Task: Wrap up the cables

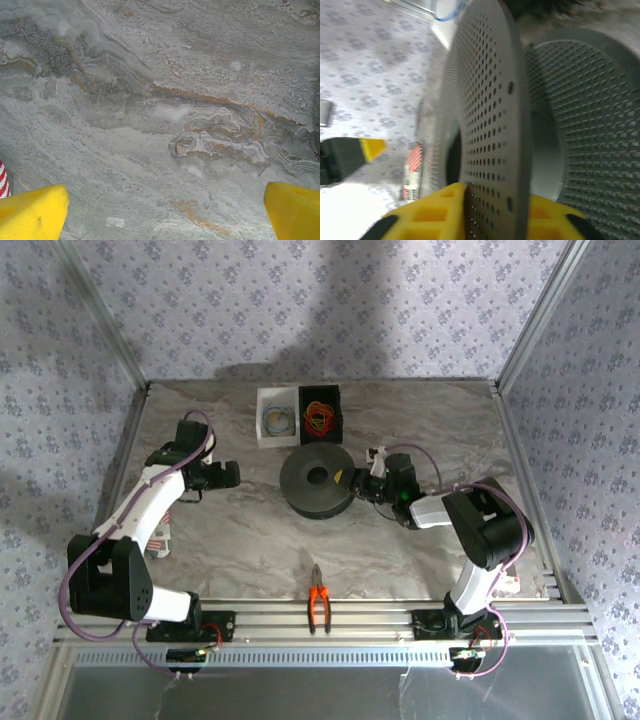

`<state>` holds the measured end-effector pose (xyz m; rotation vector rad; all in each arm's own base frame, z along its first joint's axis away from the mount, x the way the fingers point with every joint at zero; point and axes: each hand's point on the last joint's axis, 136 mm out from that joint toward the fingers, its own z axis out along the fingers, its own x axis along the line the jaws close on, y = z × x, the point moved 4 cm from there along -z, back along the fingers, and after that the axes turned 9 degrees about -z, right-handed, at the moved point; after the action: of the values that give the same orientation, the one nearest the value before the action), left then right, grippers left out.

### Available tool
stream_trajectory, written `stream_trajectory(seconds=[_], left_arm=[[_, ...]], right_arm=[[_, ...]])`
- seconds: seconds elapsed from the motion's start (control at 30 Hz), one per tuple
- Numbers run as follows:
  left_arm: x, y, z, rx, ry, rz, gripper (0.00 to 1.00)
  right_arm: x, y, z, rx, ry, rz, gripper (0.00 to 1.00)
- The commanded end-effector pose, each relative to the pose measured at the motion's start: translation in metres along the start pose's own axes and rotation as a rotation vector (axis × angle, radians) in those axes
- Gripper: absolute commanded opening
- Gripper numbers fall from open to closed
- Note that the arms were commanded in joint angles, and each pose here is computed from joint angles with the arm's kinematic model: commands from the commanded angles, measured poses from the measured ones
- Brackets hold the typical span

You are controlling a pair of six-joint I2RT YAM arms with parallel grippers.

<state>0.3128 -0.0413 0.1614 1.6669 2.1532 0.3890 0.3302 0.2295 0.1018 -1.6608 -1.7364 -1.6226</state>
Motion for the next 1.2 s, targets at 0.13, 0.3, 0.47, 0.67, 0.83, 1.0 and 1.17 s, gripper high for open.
stream_trajectory(seconds=[0.13, 0.3, 0.47, 0.67, 0.83, 1.0, 1.17], left_arm=[[-0.001, 0.002, -0.007, -0.021, 0.009, 0.016, 1.00], [-0.001, 0.002, -0.008, -0.022, 0.012, 0.016, 1.00], [-0.002, 0.002, -0.011, -0.030, 0.013, 0.021, 1.00], [-0.004, 0.004, -0.013, -0.034, 0.005, 0.029, 1.00], [-0.008, 0.004, -0.014, -0.035, -0.004, 0.034, 1.00], [-0.010, -0.001, -0.016, -0.013, -0.002, 0.046, 1.00], [-0.015, 0.001, -0.018, -0.018, -0.007, 0.056, 1.00]], right_arm=[[-0.032, -0.038, -0.014, 0.209, -0.240, -0.081, 0.41], [-0.019, -0.031, -0.027, 0.228, -0.254, -0.140, 0.71], [-0.002, -0.012, -0.054, 0.244, -0.341, -0.268, 1.00], [0.031, 0.032, -0.077, 0.206, -0.433, -0.463, 1.00], [0.047, 0.077, -0.056, 0.157, -0.439, -0.576, 1.00], [0.061, 0.132, -0.011, 0.114, -0.394, -0.685, 0.99], [0.057, 0.173, 0.043, 0.147, -0.373, -0.759, 0.92]])
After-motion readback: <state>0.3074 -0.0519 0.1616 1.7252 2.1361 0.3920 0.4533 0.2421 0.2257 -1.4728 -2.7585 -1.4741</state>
